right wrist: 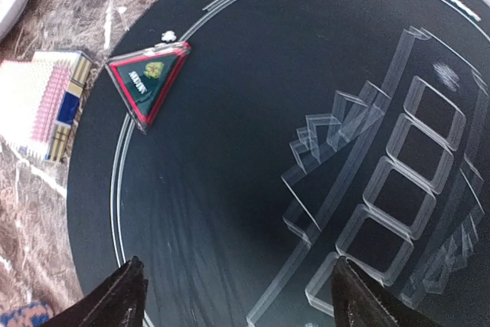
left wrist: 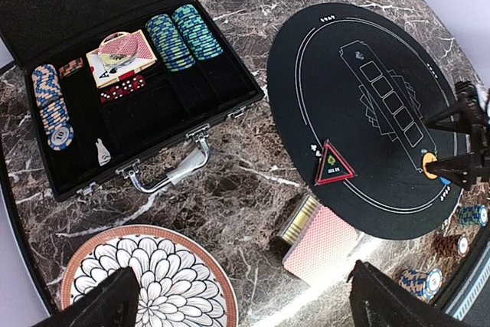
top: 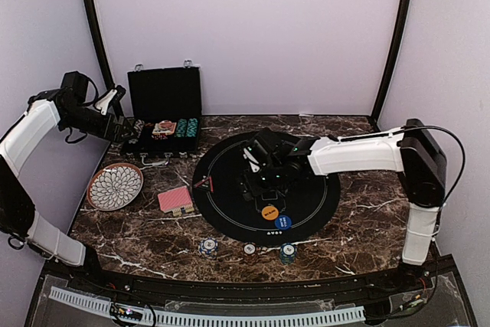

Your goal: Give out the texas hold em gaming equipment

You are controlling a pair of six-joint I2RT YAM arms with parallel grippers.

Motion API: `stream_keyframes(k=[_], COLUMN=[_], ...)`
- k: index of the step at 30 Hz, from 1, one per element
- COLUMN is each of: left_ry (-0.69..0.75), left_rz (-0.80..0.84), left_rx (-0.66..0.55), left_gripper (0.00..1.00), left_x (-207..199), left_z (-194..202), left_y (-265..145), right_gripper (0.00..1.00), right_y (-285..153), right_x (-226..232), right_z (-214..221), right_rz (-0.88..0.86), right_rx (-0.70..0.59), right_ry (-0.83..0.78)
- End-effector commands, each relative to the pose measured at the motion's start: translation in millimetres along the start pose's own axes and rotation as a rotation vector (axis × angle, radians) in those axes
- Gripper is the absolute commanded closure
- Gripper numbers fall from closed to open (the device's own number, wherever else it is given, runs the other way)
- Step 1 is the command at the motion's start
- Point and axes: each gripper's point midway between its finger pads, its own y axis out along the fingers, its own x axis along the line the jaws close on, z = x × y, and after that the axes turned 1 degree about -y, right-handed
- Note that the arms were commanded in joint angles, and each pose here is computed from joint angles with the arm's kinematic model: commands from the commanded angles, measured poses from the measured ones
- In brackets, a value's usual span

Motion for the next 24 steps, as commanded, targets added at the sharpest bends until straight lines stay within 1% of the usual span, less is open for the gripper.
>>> stream_keyframes(k=[1, 7, 11, 14, 22, 24], left_ry=[0.028, 0.036, 0.035, 0.036, 0.04, 0.042], left_rz=[0.024, 0.03, 0.033, 0.035, 0.029, 0.024], left_rx=[-0.018, -0.018, -0.017, -0.019, -0.018, -0.02], left_gripper=[0.01, 0.01, 0.01, 0.01, 0.01, 0.01], left_x=[-11.2, -13.7, -14.1, -15.1, -14.2, -13.7], left_z=[-6.8, -7.2, -7.7, -8.5, -8.9, -9.9], left_y=[-11.1, -11.8, -12.4, -13.7, -14.3, -14.9], right_gripper=[0.14, 0.12, 0.12, 0.15, 0.29, 0.3], right_y=[-17.0, -25.1, -21.8, -17.8, -2.6, 0.6], right_x=[-18.0, -19.4, -21.5, -22.6, -24.3, -25.3], right_z=[33.0, 78.6, 92.5, 97.4, 109.3, 111.2], right_rz=[0.076, 0.098, 0.122, 0.128, 0.142, 0.151], right_rx=[0.008, 0.073, 0.101, 0.111, 0.149, 0.156], right_ry=[0.083, 0.101, 0.1, 0.103, 0.087, 0.079])
